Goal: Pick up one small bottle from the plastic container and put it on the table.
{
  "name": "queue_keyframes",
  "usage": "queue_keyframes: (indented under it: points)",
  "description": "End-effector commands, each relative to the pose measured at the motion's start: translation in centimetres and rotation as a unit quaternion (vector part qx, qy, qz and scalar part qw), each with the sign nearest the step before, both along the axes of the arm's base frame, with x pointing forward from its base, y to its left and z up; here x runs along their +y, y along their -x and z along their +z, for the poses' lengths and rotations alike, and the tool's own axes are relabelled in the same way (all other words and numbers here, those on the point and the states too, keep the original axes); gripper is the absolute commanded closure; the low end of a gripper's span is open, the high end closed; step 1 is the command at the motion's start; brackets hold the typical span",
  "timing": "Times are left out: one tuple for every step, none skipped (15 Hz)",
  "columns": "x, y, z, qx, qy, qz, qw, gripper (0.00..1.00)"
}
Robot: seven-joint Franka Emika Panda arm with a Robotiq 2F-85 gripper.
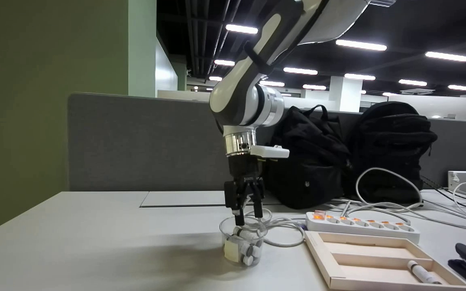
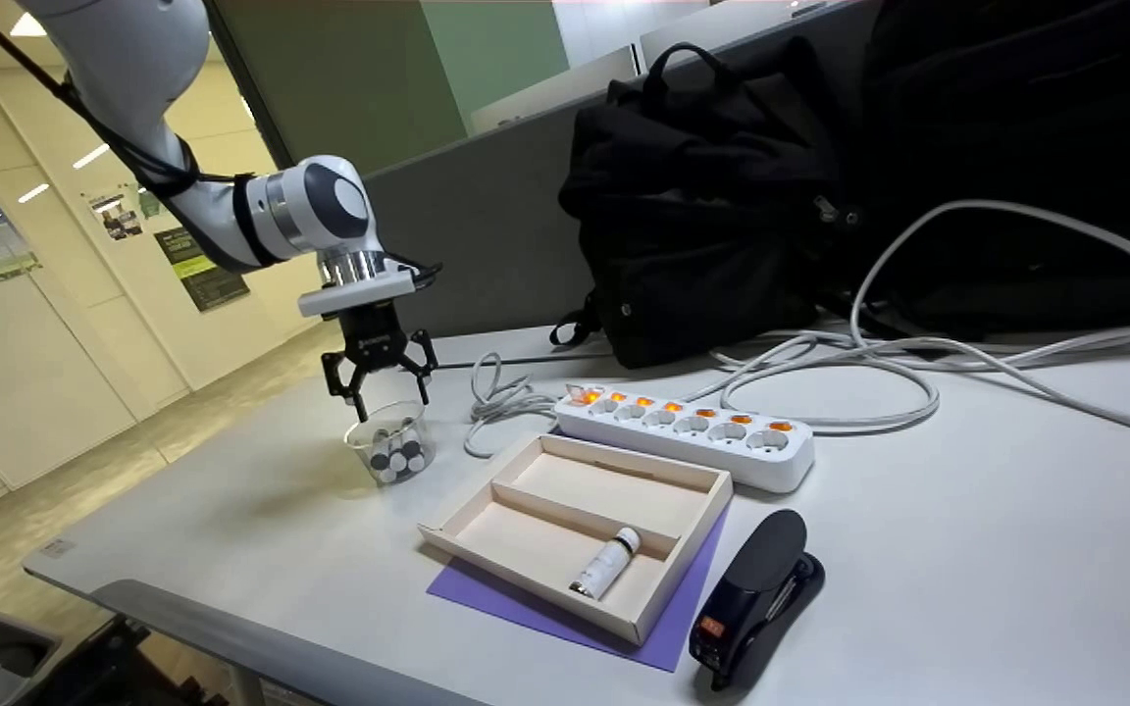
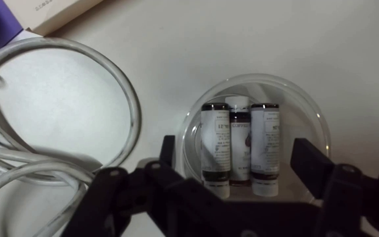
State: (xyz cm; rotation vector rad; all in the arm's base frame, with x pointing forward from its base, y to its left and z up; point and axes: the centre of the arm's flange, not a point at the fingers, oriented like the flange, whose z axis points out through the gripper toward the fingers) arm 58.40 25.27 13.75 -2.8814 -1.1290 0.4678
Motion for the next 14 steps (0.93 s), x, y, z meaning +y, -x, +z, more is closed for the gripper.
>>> queue_keyframes:
  points:
    - [0.8, 0.4, 1.1, 0.004, 0.02, 0.004, 0.9998, 0.4]
    - [1.0, 0.4, 1.2, 0.005, 0.022, 0.007, 0.9997, 0.47]
    - [1.2, 0.5, 1.3, 0.005, 0.023, 0.009, 0.9997, 0.55]
    - [1.3, 0.6, 1.3, 0.006, 0.024, 0.011, 0.9996, 0.61]
    - [1.4, 0.6, 1.3, 0.006, 0.025, 0.012, 0.9996, 0.69]
    - [1.4, 0.7, 1.0, 0.008, 0.027, 0.012, 0.9995, 0.75]
    - [1.3, 0.8, 0.8, 0.009, 0.03, 0.012, 0.9994, 0.8]
    - [1.1, 0.8, 0.6, 0.008, 0.034, 0.011, 0.9993, 0.7]
    - [0.9, 0.7, 0.5, 0.007, 0.037, 0.012, 0.9992, 0.7]
    - [0.7, 0.6, 0.3, 0.005, 0.039, 0.013, 0.9991, 0.63]
    - [0.4, 0.5, 0.2, 0.004, 0.04, 0.013, 0.9991, 0.6]
    - [0.2, 0.4, 0.1, 0.003, 0.043, 0.014, 0.999, 0.53]
    - [0.0, 0.3, -0.2, 0.001, 0.045, 0.017, 0.9988, 0.48]
    - [-0.2, 0.2, -0.5, 0.0, 0.046, 0.018, 0.9988, 0.49]
